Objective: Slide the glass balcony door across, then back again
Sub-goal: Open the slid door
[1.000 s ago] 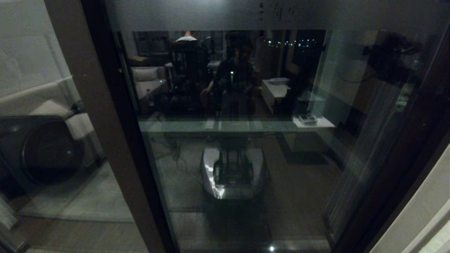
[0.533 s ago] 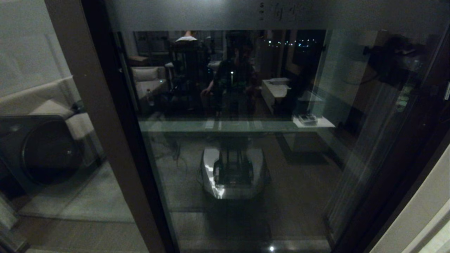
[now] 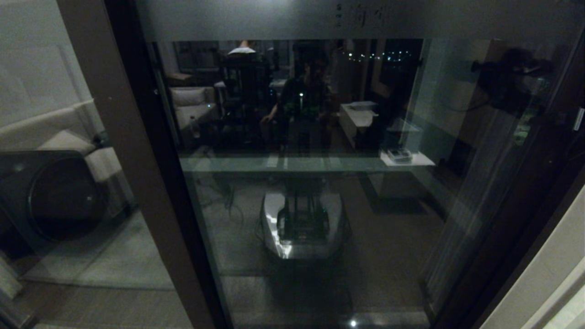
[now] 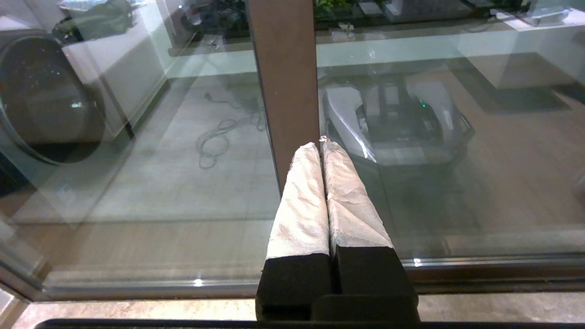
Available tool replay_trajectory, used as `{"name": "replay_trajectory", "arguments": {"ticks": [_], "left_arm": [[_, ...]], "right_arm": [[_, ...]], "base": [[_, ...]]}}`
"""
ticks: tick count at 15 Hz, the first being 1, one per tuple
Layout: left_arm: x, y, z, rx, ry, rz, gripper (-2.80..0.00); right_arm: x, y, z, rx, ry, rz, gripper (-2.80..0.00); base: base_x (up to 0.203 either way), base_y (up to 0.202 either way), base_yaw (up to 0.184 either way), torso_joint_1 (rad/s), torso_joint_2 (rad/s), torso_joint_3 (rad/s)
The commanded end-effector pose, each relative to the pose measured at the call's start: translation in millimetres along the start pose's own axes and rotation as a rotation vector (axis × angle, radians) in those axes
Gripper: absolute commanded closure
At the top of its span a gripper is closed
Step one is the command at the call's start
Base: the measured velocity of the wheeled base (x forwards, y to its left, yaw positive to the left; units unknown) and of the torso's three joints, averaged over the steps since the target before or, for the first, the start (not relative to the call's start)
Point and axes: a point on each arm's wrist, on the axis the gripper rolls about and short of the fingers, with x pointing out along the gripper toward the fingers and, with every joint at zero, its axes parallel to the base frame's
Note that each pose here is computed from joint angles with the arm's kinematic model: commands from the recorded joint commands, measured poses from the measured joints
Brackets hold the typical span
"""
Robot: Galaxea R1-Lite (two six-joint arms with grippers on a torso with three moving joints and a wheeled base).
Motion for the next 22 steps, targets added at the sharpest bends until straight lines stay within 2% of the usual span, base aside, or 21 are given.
{"name": "replay_trajectory", "arguments": {"ticks": [1, 14, 22], "left_arm": [[0.0, 0.0, -0.1, 0.0, 0.0, 0.001, 0.0], [0.0, 0.0, -0.1, 0.0, 0.0, 0.0, 0.0], [0.0, 0.0, -0.1, 0.0, 0.0, 0.0, 0.0]], "right_arm": [[1.1, 2.6, -1.3, 0.001, 0.006, 0.015, -2.8], [4.8, 11.8, -2.4, -0.011, 0.014, 0.035, -2.8], [-27.6, 3.0, 4.7, -0.04, -0.013, -0.062, -2.8]], "base": [[0.0, 0.0, 0.0, 0.0, 0.0, 0.0], [0.0, 0.0, 0.0, 0.0, 0.0, 0.0], [0.0, 0.0, 0.0, 0.0, 0.0, 0.0]]}}
